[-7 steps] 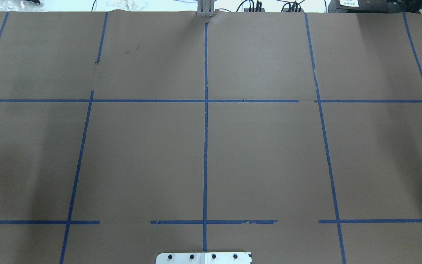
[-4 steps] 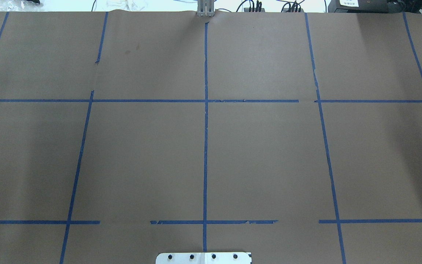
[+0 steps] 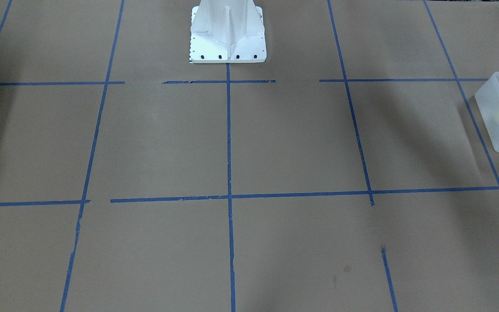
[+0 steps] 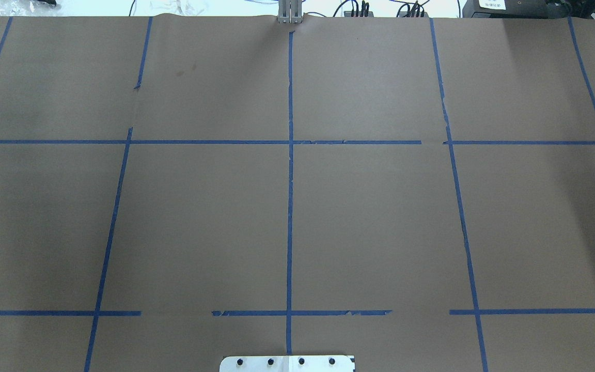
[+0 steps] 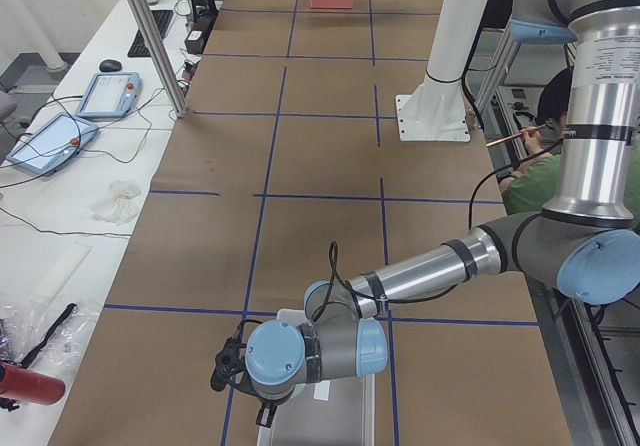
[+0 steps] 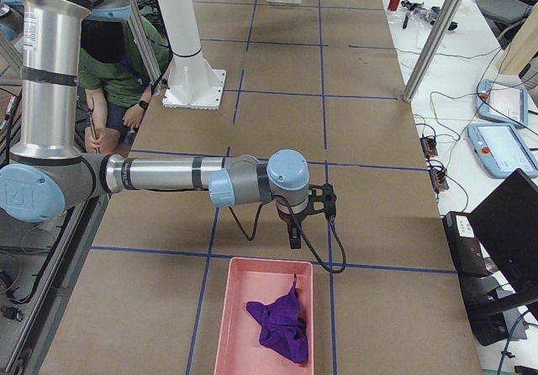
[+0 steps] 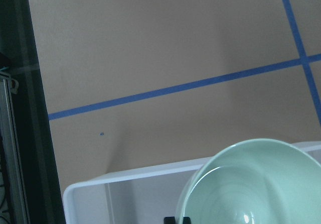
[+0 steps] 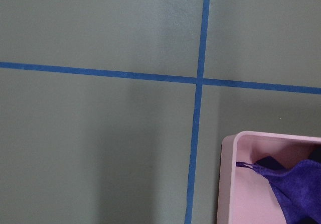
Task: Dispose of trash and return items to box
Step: 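Lower the pale green bowl into the clear bin and open the left gripper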
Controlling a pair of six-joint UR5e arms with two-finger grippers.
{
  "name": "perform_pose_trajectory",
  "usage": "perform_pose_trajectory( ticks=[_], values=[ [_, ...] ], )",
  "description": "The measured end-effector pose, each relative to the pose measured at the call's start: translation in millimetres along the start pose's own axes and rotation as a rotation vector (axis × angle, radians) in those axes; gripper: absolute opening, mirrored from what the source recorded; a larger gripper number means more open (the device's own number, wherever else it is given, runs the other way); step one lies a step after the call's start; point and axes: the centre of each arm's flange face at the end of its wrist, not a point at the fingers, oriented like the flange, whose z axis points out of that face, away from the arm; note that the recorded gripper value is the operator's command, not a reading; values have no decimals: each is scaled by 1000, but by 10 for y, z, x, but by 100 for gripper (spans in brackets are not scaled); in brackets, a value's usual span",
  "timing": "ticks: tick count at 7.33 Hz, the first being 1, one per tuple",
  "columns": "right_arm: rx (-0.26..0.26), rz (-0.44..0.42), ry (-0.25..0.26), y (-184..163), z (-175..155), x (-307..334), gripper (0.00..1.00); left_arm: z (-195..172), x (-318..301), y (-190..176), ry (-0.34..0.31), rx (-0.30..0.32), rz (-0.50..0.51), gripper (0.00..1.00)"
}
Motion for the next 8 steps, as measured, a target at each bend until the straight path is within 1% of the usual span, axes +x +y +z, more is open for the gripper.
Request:
perform_pose_trajectory(
  ticks=[1, 2, 5, 7, 8],
  values=[
    [4, 2, -7, 3, -20, 1, 100, 89, -30, 160, -1, -15, -12, 17],
    [8, 3, -11, 9, -39, 1, 100, 147, -45, 271, -2, -23, -19, 99],
    [17, 0, -15, 28, -82, -17, 100, 191, -60, 409, -34, -13, -8, 100],
    [19, -2, -14, 31, -95, -27, 100, 88, 2, 332, -47, 11, 14, 100],
    [20, -2, -14, 34, -99, -28, 100, -53, 93, 221, -59, 39, 39, 100]
  ],
)
